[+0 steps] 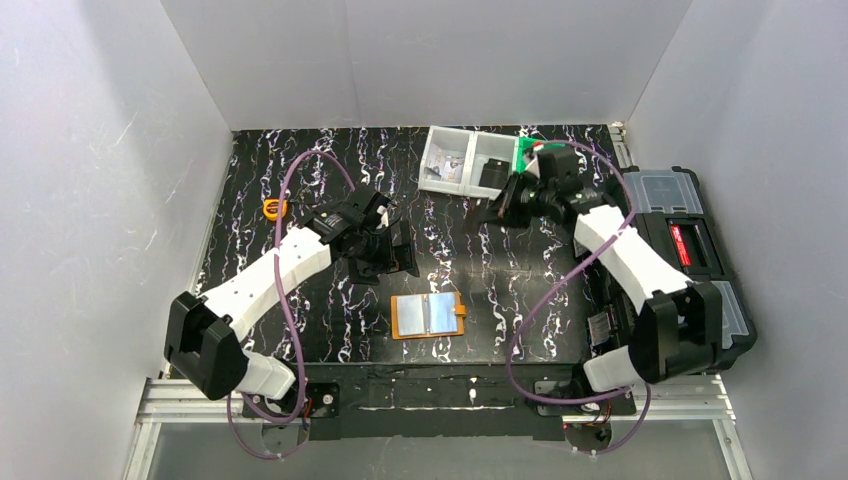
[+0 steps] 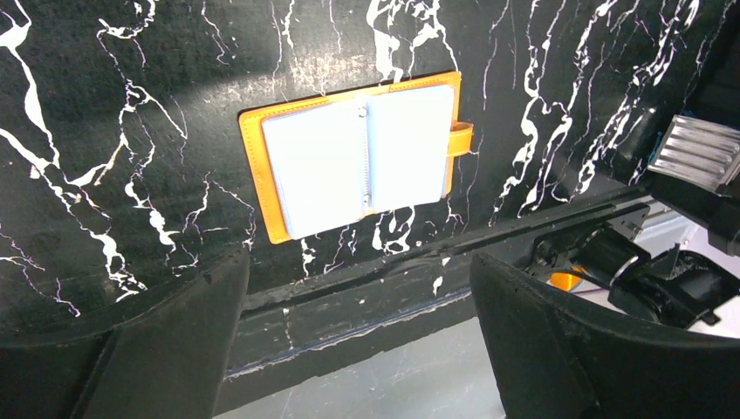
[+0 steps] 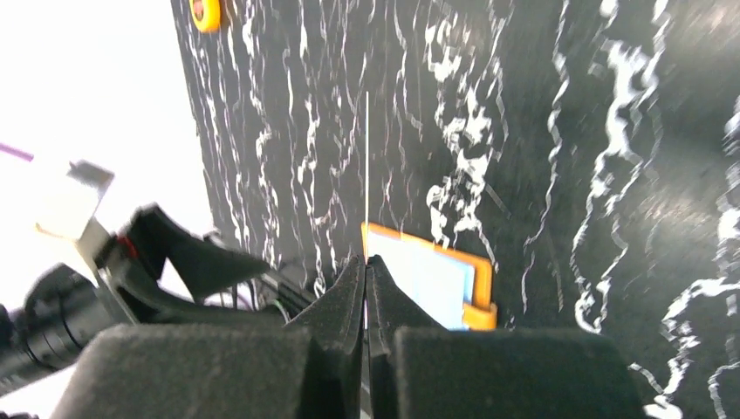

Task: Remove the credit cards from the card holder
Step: Place the credit card in the storage box.

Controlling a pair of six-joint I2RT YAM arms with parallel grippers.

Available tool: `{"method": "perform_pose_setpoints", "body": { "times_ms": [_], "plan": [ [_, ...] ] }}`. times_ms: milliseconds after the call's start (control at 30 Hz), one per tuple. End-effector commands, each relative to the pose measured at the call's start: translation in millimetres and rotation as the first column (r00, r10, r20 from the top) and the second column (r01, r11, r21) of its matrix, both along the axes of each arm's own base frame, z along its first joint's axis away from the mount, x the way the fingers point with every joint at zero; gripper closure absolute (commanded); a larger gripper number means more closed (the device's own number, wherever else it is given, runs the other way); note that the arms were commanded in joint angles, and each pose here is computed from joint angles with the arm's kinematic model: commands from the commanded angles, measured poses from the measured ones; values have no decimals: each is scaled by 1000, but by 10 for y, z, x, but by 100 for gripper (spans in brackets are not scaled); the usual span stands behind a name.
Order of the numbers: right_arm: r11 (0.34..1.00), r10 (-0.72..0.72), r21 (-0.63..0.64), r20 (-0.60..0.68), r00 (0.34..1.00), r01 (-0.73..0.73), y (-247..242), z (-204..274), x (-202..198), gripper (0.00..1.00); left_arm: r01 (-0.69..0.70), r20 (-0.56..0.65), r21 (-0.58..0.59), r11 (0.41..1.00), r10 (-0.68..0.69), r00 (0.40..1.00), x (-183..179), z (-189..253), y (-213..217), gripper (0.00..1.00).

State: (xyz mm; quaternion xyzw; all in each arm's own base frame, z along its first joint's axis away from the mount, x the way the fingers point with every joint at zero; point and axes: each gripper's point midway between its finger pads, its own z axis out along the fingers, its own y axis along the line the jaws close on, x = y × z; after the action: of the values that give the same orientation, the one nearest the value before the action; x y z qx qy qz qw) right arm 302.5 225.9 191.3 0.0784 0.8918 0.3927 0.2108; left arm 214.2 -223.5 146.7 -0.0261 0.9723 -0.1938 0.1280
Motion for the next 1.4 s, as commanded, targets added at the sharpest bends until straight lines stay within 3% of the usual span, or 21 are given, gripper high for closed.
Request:
{"method": "perform_pose_setpoints", "body": {
  "times_ms": [0,467,933,1033,1133,1367],
  "plan": [
    [996,-58,-62,39,998,60,-236,130,465,99,38,27,-37,999,-37,999,-91,208,28,2],
    [981,-147,-122,26,989,149,-544,10,1826,99,56,33,-40,998,-55,998,-181,313,86,2],
    [965,-201,-173,6,980,199,-617,-489,2575,99,43,31,-8,999,-43,999,-240,378,188,2],
    [965,-198,-177,-5,980,194,-626,-554,2648,88,42,31,-4,999,-42,999,-238,382,194,2],
    [964,-204,-174,1,979,201,-654,-537,2669,65,41,32,-1,999,-41,999,-234,391,197,2],
    [973,-206,-94,49,977,210,-575,30,2590,31,35,38,5,999,-35,999,-193,382,193,2]
  ]
}}
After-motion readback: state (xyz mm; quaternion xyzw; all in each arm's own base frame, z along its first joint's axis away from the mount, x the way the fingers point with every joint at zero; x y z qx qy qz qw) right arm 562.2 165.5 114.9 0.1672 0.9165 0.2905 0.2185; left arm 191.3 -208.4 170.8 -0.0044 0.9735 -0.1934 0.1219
